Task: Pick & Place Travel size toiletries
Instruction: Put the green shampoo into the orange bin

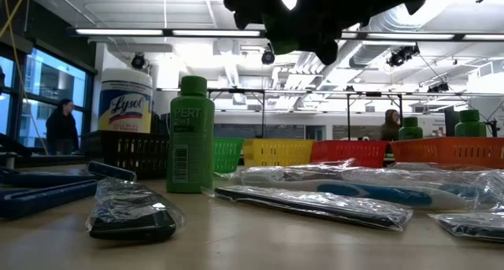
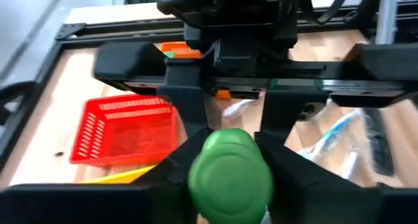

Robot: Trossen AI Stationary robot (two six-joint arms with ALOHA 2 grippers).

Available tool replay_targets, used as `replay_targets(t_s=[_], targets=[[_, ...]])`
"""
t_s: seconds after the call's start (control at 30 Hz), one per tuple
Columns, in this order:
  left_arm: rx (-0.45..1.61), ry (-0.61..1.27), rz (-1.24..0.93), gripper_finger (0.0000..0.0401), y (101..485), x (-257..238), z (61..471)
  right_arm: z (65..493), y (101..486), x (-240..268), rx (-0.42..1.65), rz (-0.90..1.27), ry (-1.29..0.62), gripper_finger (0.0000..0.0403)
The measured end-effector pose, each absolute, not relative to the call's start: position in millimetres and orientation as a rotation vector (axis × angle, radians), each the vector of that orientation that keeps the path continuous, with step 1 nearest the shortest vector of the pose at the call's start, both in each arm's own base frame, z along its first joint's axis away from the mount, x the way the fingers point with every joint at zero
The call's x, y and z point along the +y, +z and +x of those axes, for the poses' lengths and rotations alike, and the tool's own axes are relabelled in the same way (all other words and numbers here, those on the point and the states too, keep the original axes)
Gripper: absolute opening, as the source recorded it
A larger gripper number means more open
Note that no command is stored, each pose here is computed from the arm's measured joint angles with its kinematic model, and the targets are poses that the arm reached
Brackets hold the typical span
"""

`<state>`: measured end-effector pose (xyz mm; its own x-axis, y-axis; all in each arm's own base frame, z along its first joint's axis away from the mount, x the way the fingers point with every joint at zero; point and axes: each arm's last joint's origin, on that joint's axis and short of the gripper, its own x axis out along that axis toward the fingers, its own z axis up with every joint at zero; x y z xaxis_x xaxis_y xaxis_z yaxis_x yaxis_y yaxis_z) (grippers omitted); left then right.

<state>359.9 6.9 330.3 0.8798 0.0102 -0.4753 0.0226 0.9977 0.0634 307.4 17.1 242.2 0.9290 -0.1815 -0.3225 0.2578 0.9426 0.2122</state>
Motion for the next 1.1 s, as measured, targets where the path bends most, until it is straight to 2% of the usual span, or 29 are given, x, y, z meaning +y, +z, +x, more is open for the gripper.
replay_targets(t_s=[0.2,0.33,0.6,0.8,1.1], targets=[[0.503,0.0,0.076,0.0229,329.7,7.1,359.6,305.3,241.7,16.1,0.317,0.307,-0.255,0.0079],[0.495,0.012,0.082,0.0266,334.3,7.4,355.6,303.8,237.8,16.0,0.357,0.332,-0.265,0.0079],[0.51,0.105,0.134,0.0275,351.9,9.8,333.3,295.5,241.0,13.1,0.393,0.368,-0.292,0.0079],[0.602,0.212,0.168,0.0275,358.6,12.7,309.5,267.0,255.2,8.2,0.441,0.431,-0.429,0.0079],[0.676,0.289,0.169,0.0275,358.4,14.6,296.3,207.3,257.3,11.3,0.652,0.805,-0.654,0.0078]])
